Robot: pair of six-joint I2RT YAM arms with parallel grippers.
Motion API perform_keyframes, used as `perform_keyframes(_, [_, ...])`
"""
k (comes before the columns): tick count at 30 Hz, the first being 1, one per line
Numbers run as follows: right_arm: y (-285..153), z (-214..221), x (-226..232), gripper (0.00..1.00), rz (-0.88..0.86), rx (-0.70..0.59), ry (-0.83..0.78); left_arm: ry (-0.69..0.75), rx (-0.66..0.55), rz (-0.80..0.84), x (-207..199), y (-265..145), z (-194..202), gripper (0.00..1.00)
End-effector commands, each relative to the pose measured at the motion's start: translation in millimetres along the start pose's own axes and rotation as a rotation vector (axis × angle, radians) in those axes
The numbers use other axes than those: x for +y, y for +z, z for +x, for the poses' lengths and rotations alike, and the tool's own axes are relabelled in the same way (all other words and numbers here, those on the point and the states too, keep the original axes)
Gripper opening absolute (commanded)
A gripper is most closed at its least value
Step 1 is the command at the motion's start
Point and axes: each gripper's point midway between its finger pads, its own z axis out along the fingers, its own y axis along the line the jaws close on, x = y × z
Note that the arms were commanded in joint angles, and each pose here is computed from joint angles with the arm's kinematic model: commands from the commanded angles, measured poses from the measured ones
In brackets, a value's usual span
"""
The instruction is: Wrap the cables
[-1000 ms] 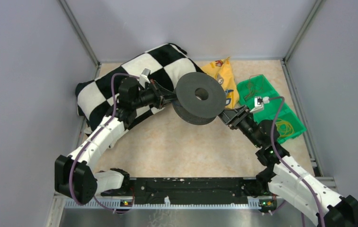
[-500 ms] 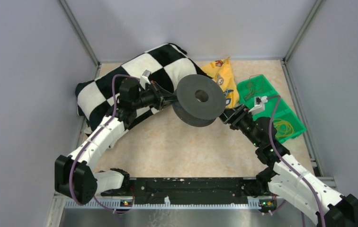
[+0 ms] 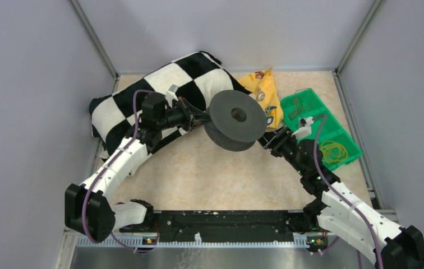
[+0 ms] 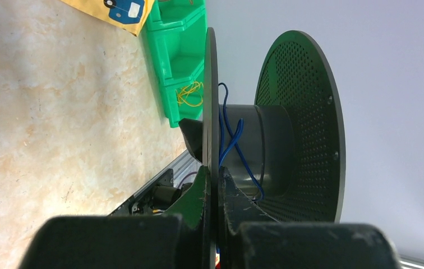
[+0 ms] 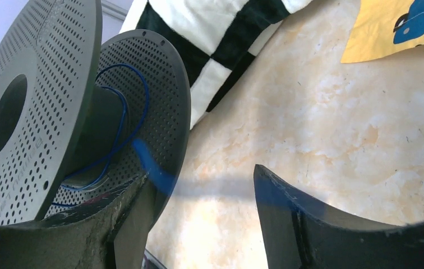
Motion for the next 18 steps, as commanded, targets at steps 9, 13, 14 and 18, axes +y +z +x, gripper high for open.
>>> perform_keyframes(9, [-14.8,-27.1,10.2,0.65,0.011,-0.092,-0.038,0.015,-0.007,0.059,-18.6,-5.0,-4.5,0.00])
perform_keyframes(13, [-23.6,-36.2,9.9,0.65,0.037,-0.120,-0.065,0.023,-0.013,0.058,-16.0,-4.7,-7.2,0.00])
perform_keyframes(14, [-26.2,-40.2,11.4,0.65,0.042,-0.133,-0.071,0.026,-0.013,0.059,-14.7,-4.2,-7.8,0.00])
perform_keyframes(18, [-37.0,-46.3,3.6,0.66,0.091,-0.155,-0.104,0.028,-0.003,0.061,-9.5,-1.8,-7.9,0.00])
